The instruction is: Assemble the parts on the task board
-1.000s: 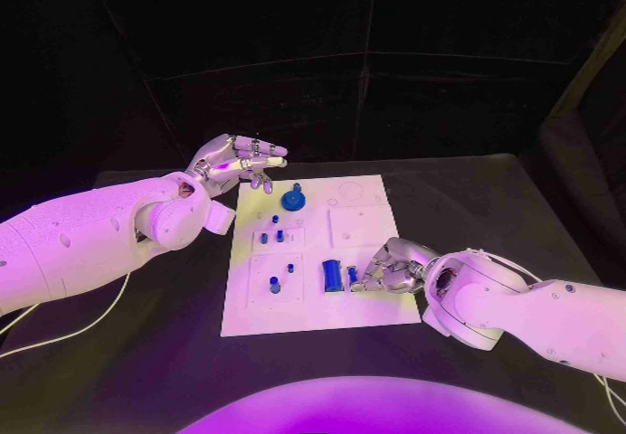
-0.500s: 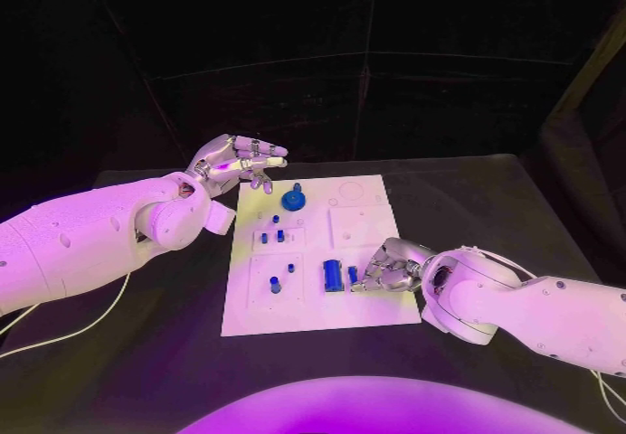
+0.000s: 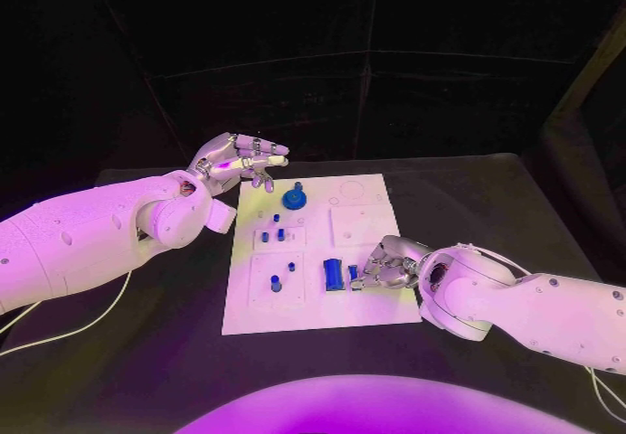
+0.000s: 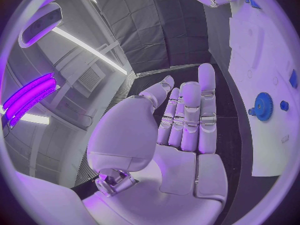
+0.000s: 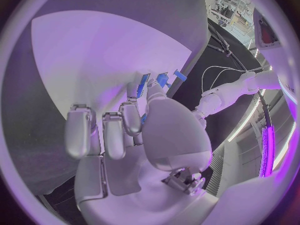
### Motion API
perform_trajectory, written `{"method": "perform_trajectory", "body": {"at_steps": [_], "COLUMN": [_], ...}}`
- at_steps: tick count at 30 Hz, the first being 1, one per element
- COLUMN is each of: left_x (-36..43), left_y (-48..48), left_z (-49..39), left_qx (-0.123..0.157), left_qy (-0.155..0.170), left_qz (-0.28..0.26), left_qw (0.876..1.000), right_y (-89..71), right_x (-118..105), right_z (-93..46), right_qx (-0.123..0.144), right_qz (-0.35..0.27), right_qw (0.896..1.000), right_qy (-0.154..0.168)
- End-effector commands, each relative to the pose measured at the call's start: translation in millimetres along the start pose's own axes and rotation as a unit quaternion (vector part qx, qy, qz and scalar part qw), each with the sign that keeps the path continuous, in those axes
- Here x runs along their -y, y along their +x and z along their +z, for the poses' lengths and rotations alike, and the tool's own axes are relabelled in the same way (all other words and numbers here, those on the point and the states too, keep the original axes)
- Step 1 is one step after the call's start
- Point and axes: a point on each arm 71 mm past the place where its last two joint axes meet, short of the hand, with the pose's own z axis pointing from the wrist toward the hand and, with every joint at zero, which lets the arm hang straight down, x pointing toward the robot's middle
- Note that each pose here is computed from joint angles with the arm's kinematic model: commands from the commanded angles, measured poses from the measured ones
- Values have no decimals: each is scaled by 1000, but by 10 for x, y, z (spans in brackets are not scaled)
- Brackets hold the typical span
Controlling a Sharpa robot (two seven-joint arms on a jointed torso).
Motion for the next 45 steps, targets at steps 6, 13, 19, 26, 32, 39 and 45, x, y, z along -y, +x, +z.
{"method": "perform_trajectory", "body": {"at_steps": [6,13,19,26,32,39,45], "left_x": [13,13,9,-24,-107,-201,-329], "left_y": [7,-4,-29,-119,-255,-359,-370], "left_z": [8,5,14,26,14,35,80], "left_qx": [-2,0,16,55,97,139,163], "left_qy": [3,4,5,8,9,15,11], "left_qz": [-3,-2,-22,-52,-70,-79,-80], "left_qw": [1000,1000,1000,997,993,987,983], "right_y": [-39,-149,-465,-886,-1069,-1171,-1246], "right_x": [-14,32,99,234,264,254,299], "right_z": [-61,-150,-108,106,356,645,843], "right_qx": [21,45,73,102,117,136,152], "right_qz": [13,99,219,370,417,422,420], "right_qw": [999,992,968,914,885,875,873], "right_qy": [-28,-61,-94,-130,-168,-195,-196]}}
